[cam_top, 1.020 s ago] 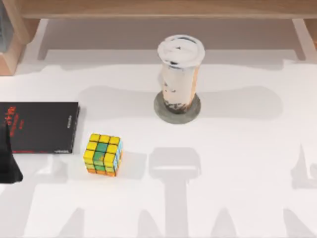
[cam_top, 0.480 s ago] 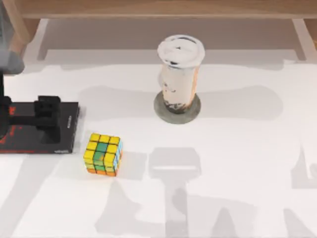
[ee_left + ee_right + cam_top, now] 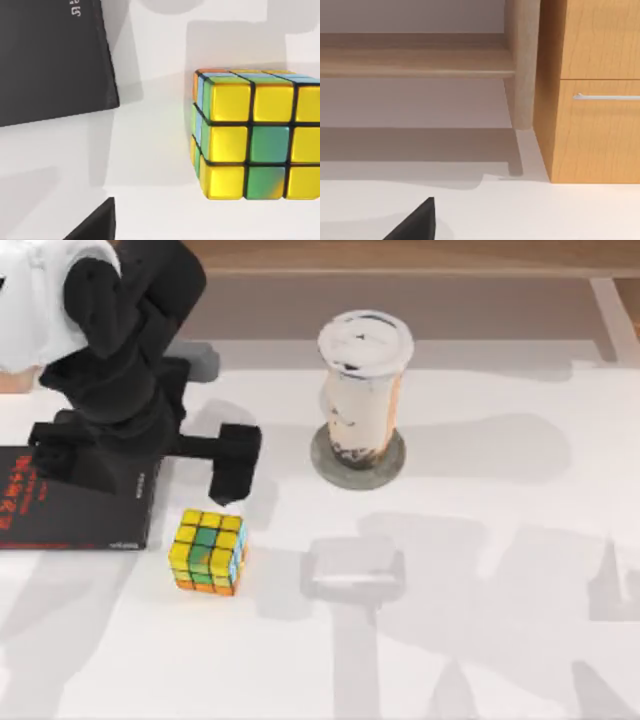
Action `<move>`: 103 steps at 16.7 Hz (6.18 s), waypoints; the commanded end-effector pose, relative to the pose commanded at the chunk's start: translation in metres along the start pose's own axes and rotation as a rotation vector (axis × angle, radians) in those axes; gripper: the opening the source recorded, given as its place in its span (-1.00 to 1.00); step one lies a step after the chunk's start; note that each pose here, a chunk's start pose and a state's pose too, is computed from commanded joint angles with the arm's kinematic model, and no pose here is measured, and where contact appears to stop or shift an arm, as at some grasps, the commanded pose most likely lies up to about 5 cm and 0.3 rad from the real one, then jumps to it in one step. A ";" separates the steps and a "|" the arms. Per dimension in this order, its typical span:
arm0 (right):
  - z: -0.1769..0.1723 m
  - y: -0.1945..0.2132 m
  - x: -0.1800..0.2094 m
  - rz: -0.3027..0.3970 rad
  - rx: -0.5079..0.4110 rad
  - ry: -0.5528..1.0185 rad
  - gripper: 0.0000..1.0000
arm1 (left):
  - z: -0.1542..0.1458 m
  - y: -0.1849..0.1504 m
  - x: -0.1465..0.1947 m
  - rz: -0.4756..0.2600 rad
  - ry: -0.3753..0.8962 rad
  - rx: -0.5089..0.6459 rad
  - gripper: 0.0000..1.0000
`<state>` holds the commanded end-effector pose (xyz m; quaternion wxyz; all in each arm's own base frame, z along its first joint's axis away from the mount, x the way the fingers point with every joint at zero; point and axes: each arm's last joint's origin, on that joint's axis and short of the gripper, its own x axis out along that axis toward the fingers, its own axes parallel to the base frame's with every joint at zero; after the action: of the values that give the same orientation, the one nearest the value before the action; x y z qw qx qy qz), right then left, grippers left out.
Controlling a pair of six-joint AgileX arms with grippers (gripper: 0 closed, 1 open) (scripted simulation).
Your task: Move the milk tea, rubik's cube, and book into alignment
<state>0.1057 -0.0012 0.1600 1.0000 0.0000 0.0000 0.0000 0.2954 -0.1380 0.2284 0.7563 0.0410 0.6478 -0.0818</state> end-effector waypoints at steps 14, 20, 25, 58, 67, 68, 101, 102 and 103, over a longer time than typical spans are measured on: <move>0.000 0.000 0.000 0.000 0.000 0.000 1.00 | 0.019 -0.023 0.050 0.043 0.160 0.019 1.00; 0.000 0.000 0.000 0.000 0.000 0.000 1.00 | 0.012 -0.022 0.088 0.042 0.159 0.019 1.00; 0.000 0.000 0.000 0.000 0.000 0.000 1.00 | 0.012 -0.022 0.088 0.042 0.159 0.019 0.55; 0.000 0.000 0.000 0.000 0.000 0.000 1.00 | 0.020 -0.025 0.047 0.047 0.070 0.067 -1.00; 0.000 0.000 0.000 0.000 0.000 0.000 1.00 | 0.053 -0.034 -0.055 0.201 -0.639 0.223 -1.00; 0.000 0.000 0.000 0.000 0.000 0.000 1.00 | 0.059 -0.035 -0.066 0.219 -0.736 0.200 -1.00; 0.000 0.000 0.000 0.000 0.000 0.000 1.00 | 0.190 -0.033 -0.137 0.164 -1.414 -0.079 -1.00; 0.000 0.000 0.000 0.000 0.000 0.000 1.00 | 0.190 -0.033 -0.137 0.164 -1.414 -0.079 -1.00; 0.000 0.000 0.000 0.000 0.000 0.000 1.00 | 0.190 -0.033 -0.137 0.164 -1.414 -0.079 -1.00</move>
<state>0.1057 -0.0012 0.1600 1.0000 0.0000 0.0000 0.0000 0.4544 -0.1926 0.3952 1.0000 -0.0005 -0.0009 -0.0082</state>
